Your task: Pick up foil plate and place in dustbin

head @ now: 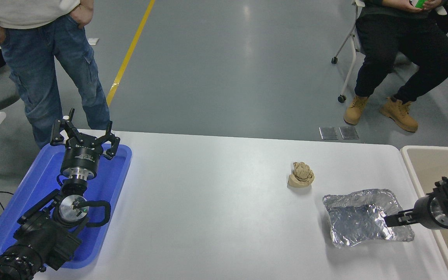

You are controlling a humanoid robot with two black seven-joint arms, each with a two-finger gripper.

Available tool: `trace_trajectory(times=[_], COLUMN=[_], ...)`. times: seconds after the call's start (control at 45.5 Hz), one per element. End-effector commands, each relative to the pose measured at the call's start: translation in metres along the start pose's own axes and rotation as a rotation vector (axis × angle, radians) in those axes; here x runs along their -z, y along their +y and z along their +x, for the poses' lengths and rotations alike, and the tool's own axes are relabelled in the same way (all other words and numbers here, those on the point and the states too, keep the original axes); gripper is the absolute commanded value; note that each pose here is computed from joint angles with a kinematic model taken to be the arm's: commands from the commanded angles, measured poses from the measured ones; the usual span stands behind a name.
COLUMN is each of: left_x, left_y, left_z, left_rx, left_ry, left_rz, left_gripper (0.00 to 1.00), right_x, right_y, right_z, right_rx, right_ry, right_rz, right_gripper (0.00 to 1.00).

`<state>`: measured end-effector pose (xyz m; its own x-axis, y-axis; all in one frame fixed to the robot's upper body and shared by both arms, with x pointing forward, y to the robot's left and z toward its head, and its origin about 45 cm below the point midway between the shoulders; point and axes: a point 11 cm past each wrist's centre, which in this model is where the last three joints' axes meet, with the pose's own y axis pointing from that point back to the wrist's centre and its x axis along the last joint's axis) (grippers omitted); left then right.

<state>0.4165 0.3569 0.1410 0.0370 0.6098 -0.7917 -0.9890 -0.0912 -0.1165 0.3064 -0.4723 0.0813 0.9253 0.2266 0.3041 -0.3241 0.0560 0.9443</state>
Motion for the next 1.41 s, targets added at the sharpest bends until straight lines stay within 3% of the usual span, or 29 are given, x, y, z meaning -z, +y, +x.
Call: trace_trajectory(times=[0.0, 0.264, 0.462, 0.945, 1.385], left_x=[0.0, 0.0, 0.0, 0.0, 0.0], left_y=[0.0, 0.0, 0.0, 0.0, 0.0], left_z=[0.0, 0.0, 0.0, 0.0, 0.0], left_rx=[-0.001, 0.0, 0.0, 0.001, 0.001], left_ry=[0.0, 0.0, 0.0, 0.0, 0.0], left_rz=[0.0, 0.0, 0.0, 0.0, 0.0], left_gripper=[1.0, 1.0, 1.0, 1.0, 1.0], right_x=[-0.002, -0.003, -0.003, -0.017, -0.012], right_y=[-0.006, -0.007, -0.005, 0.042, 0.148], right_z=[-0.005, -0.009, -0.006, 0.02, 0.098], right_rx=[-0.007, 0.001, -0.001, 0.024, 0.034], right_ry=[0.005, 0.002, 0.004, -0.011, -0.154], right_rz=[-0.015, -0.015, -0.015, 0.058, 0.129], right_gripper=[0.64, 0.14, 0.0, 0.0, 0.0])
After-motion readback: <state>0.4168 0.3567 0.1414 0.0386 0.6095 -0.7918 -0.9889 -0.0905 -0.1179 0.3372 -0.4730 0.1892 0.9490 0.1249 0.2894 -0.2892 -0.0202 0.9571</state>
